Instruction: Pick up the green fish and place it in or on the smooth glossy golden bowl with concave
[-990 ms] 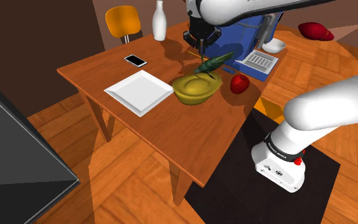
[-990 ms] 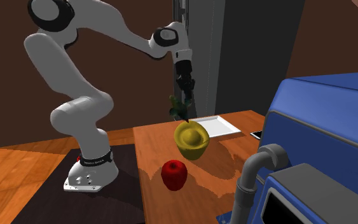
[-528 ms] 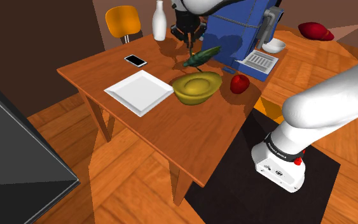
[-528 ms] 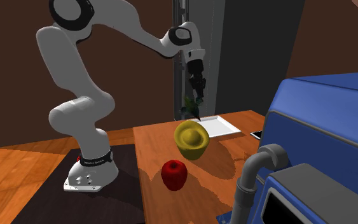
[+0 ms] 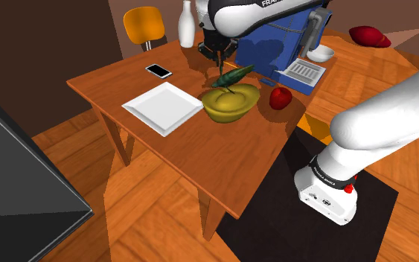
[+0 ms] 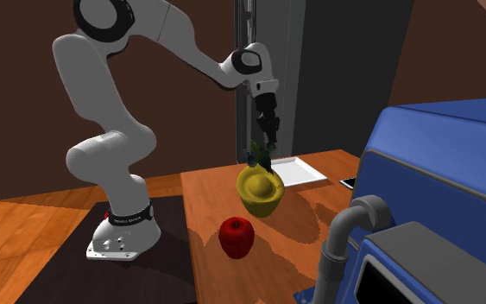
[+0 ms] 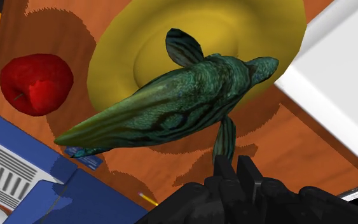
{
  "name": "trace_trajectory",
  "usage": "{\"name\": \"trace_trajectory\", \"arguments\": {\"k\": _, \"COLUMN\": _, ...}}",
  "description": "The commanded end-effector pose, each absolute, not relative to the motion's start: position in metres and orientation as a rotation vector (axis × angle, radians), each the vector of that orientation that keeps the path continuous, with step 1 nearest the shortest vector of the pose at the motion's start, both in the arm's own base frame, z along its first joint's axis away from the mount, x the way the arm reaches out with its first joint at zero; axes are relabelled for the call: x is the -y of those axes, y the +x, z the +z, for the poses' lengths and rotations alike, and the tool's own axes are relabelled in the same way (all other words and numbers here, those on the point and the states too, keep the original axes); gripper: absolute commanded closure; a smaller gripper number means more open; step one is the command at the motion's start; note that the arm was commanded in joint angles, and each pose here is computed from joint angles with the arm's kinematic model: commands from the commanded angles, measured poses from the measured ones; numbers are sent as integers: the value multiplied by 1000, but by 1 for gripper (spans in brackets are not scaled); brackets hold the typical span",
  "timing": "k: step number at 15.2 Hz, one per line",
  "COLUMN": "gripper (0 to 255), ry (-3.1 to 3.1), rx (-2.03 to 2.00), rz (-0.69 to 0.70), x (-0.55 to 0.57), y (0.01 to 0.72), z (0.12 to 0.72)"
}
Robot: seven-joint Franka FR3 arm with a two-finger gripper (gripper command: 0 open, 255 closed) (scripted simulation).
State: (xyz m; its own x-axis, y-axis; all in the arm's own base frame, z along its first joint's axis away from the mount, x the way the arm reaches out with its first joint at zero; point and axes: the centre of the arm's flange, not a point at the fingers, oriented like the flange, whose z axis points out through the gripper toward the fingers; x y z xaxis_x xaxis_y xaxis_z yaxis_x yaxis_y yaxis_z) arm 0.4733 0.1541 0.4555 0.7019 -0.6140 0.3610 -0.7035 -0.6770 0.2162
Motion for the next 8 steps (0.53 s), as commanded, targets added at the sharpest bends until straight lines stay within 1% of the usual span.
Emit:
{"name": "trace_trajectory", "arguments": {"k": 1, "gripper": 255, "ry": 2573, "rx": 1032, "rz": 371, "x": -153, "y": 472, "z": 445}}
{"name": "trace_trajectory", "arguments": {"k": 8, "gripper": 255, "ry": 2573, "rx": 1032, "rz": 371, "x": -153, "y": 472, "z": 407}}
